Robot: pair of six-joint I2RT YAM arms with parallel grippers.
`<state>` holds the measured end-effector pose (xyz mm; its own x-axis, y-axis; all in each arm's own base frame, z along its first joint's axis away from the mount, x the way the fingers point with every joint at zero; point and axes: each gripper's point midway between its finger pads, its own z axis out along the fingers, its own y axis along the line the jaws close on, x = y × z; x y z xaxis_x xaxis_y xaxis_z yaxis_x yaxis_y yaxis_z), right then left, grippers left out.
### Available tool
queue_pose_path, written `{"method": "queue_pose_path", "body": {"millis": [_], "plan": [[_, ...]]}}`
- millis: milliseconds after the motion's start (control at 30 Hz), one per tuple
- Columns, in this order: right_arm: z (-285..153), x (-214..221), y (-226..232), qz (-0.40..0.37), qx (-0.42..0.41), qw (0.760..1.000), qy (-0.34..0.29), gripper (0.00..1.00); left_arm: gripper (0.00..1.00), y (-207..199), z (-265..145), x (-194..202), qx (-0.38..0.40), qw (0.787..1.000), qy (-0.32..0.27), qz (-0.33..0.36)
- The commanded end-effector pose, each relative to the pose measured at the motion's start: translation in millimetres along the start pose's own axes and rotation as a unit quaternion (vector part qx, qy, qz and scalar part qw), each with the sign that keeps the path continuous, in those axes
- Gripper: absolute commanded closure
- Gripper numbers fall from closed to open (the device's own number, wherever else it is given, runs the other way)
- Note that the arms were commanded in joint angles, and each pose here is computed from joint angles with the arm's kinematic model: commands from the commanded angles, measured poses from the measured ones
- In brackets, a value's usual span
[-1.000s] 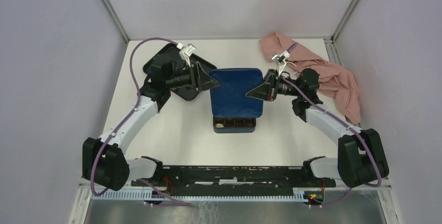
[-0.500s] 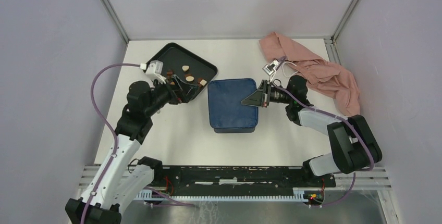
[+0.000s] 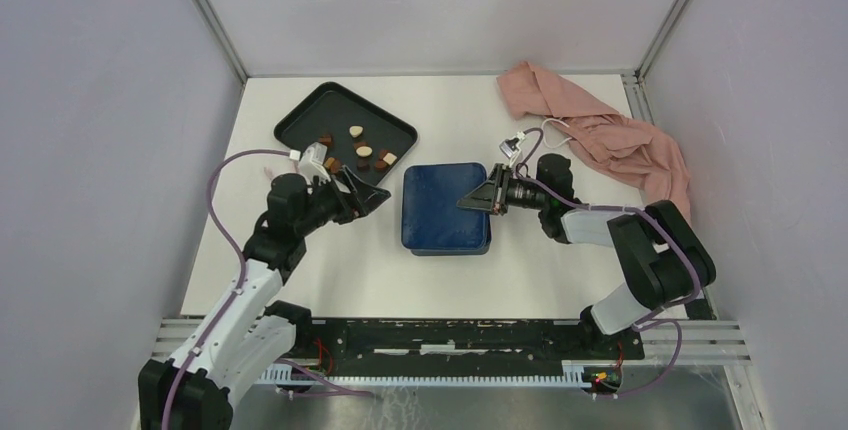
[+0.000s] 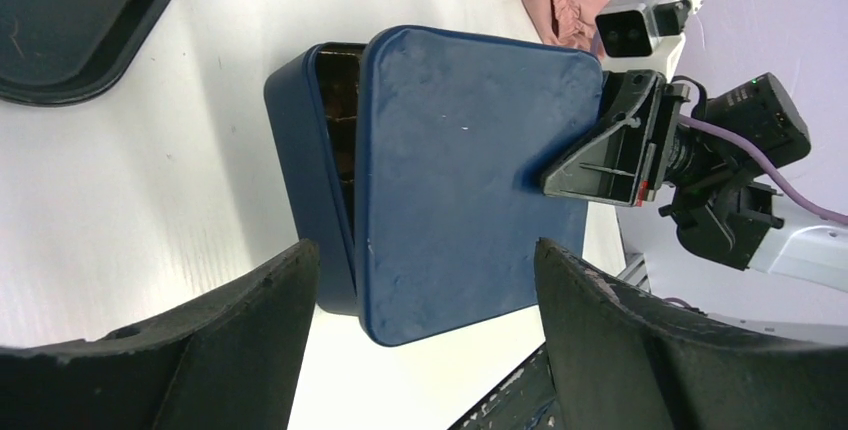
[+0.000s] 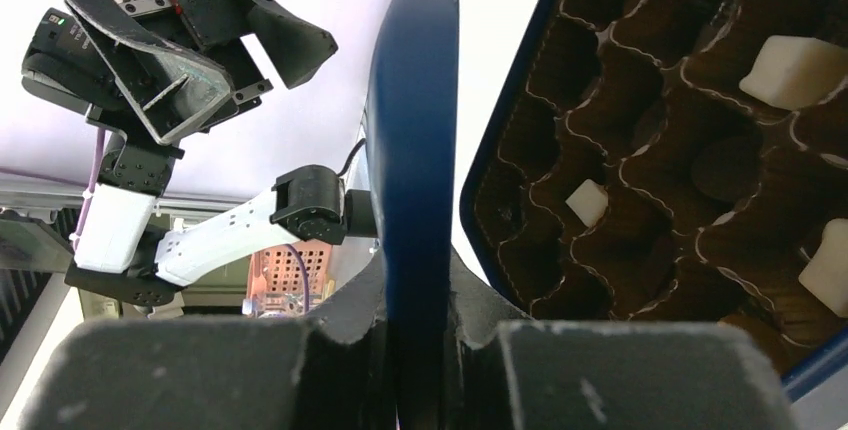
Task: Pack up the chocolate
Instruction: Close the box lid on the packing box.
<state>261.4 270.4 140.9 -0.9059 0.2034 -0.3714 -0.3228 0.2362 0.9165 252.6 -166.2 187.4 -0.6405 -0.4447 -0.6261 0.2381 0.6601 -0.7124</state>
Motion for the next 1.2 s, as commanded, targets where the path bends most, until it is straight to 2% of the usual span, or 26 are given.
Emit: {"method": "queue_pose_path", "body": {"millis": [0,233,533,867,1033,1167], "plan": [[6,-6,1,-0.002,-0.001,1.0,-0.01,0.99,0.19,-16,5,-5,0.042,0.999,-0.011,-0.012],[10,-6,-18,0.007,0.024,1.0,0.0,1.0,0.29,-14,17,13,0.05,0.998,0.025,-0.014],[-1,-22,-19,0.013,0.023,0.999,-0.025,0.98,0.39,-3,29,32,0.028,0.998,0.063,0.006],[-1,-23,-28,0.028,0.025,0.999,-0.022,0.95,0.38,-6,49,61,0.01,0.993,0.114,0.037],[-2,-25,-10,0.039,-0.018,0.999,-0.026,0.94,0.38,-3,53,69,-0.017,0.99,0.129,0.05],[-3,-26,-7,0.043,-0.023,0.998,-0.027,0.95,0.27,-9,50,61,-0.015,0.992,0.111,0.057]]}}
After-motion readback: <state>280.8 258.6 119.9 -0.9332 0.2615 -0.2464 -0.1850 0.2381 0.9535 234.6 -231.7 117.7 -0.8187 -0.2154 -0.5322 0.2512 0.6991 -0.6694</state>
